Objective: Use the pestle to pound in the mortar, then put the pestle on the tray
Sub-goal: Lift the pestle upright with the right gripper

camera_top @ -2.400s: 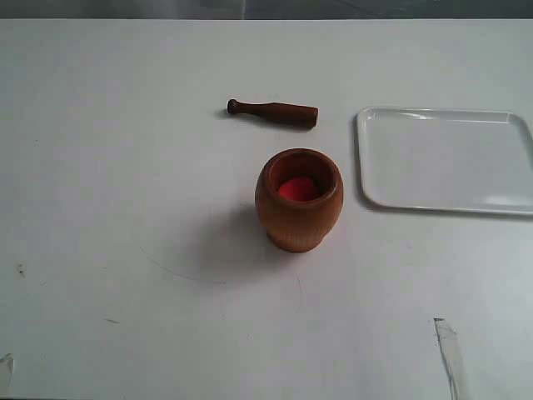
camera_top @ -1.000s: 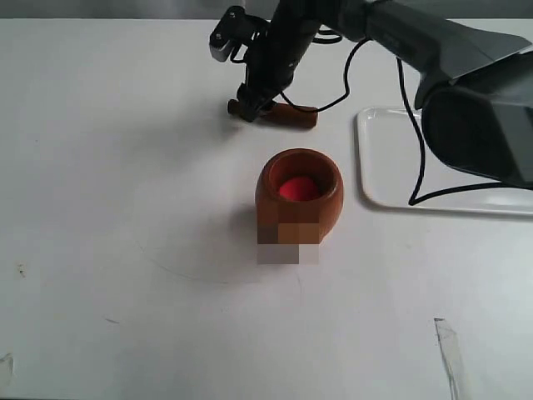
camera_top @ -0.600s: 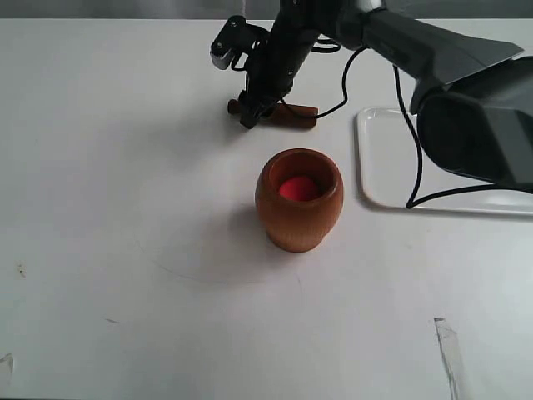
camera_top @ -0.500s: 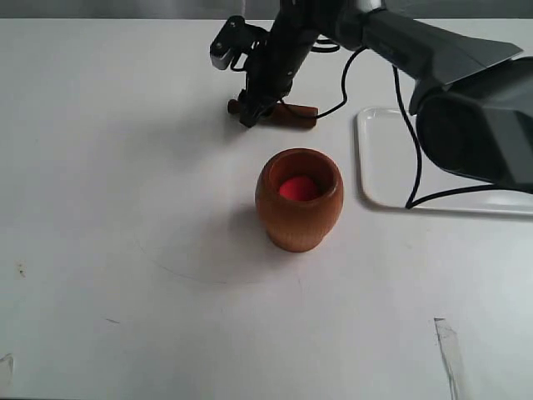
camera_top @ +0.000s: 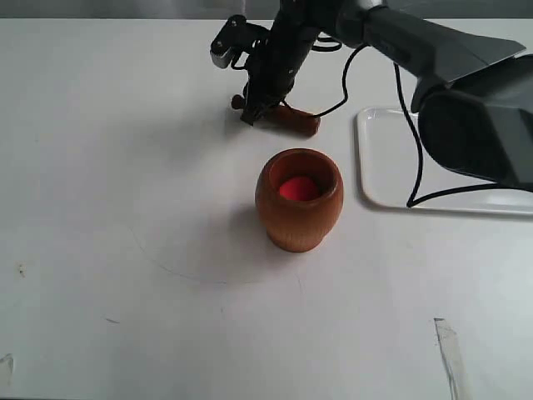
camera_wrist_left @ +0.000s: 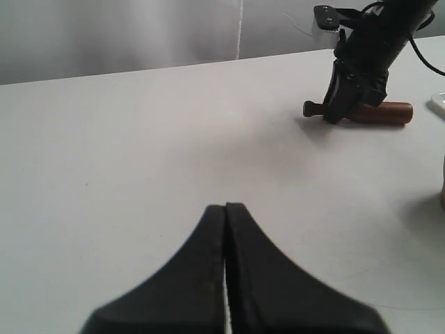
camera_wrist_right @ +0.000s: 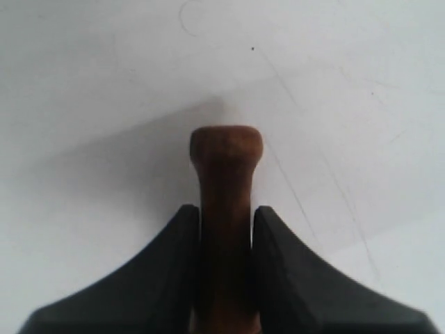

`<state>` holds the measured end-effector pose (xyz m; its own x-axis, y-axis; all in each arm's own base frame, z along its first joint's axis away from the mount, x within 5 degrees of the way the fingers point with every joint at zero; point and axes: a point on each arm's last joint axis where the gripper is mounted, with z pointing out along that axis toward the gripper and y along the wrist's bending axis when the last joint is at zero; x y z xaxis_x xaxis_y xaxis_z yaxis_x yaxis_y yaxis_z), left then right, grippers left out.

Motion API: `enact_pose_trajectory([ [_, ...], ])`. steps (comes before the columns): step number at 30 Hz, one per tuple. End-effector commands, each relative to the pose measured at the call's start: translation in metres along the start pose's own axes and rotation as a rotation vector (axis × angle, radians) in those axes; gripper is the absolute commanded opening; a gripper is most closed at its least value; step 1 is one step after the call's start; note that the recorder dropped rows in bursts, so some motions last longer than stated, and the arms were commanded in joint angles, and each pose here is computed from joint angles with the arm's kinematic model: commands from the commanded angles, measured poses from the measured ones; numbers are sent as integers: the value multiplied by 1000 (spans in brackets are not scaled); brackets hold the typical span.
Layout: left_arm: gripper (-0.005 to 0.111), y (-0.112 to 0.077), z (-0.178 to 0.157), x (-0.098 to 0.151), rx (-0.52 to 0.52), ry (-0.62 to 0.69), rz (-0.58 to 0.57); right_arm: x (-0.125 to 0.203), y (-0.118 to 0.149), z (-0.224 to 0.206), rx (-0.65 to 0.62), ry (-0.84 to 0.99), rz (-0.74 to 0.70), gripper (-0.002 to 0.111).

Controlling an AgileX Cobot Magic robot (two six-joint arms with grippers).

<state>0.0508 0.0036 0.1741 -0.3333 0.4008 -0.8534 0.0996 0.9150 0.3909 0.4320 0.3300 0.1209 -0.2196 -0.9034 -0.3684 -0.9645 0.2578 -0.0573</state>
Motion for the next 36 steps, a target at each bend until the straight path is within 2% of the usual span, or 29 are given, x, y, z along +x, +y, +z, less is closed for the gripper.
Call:
enact_pose_trajectory([
  [1,0,-1,0,0,8,-7,-12,-21,-1,-61,69,-84,28,0],
  [7,0,-1,0,0,8,-7,-12,-33,8,-134,90,-142,38,0],
  [15,0,-1,0,0,8,-7,-12,-32,17,-193,154,-142,137,0],
  [21,0,-1,0,0,8,-7,-12,-6,33,-215,183,-45,192,0],
  [25,0,-1,0,0,8,-7,-12,17,51,-229,232,-71,207,0],
  [31,0,-1,0,0,8,-7,-12,61,94,-264,387,-332,210,0],
  [33,0,-1,0,0,8,-7,-12,78,110,-271,445,-463,220,0],
  [34,0,-1,0,0,8,-7,-12,85,119,-284,489,-584,239,0],
  [36,0,-1,0,0,8,-7,-12,108,138,-289,526,-775,350,0],
])
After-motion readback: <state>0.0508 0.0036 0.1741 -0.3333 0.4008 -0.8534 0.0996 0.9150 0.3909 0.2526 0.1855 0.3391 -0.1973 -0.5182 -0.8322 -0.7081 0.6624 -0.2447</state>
